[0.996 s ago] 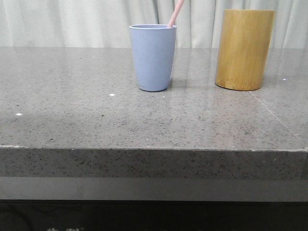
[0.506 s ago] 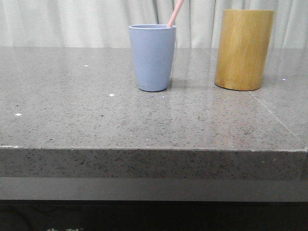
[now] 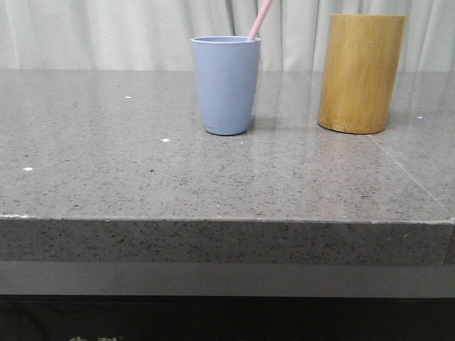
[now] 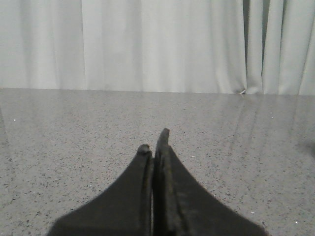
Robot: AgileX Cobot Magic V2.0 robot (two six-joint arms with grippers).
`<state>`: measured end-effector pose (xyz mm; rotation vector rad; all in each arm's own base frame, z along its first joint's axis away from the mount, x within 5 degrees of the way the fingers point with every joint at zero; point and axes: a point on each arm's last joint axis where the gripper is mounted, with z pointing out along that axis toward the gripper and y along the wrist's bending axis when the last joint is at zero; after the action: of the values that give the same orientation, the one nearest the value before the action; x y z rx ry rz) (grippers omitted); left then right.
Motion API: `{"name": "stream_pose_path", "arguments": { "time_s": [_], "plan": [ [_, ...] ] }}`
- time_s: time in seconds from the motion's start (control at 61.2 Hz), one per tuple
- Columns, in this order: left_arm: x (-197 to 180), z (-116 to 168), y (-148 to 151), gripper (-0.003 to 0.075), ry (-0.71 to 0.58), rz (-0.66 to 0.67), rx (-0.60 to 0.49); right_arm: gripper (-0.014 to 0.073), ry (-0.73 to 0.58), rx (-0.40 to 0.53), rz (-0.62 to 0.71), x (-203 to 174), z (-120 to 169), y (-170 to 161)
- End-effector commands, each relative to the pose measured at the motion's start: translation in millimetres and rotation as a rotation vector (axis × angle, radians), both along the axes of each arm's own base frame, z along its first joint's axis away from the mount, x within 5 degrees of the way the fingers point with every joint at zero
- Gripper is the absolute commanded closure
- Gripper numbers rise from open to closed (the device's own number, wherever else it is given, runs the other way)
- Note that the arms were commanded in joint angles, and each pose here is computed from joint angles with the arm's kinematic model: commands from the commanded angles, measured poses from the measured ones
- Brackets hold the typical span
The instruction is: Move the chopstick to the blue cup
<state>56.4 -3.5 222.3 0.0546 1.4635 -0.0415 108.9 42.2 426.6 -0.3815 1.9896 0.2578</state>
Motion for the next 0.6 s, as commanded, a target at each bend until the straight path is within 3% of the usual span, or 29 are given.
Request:
{"name": "stream_pose_path", "arguments": {
  "time_s": [0.0,0.261,0.588],
  "plan": [
    [-3,8,1,0.0739,-0.14,0.011,-0.031,0.0662,-0.099,0.029,-0.017,0,14,-2],
    [-3,-7,2,0.0739,-0.057,0.016,-0.065,0.0662,-0.096,0.028,-0.017,1,13,-2],
    [-3,-7,2,0.0739,-0.055,0.016,-0.066,0.0662,-0.097,0.029,-0.017,1,14,-2]
  ]
}}
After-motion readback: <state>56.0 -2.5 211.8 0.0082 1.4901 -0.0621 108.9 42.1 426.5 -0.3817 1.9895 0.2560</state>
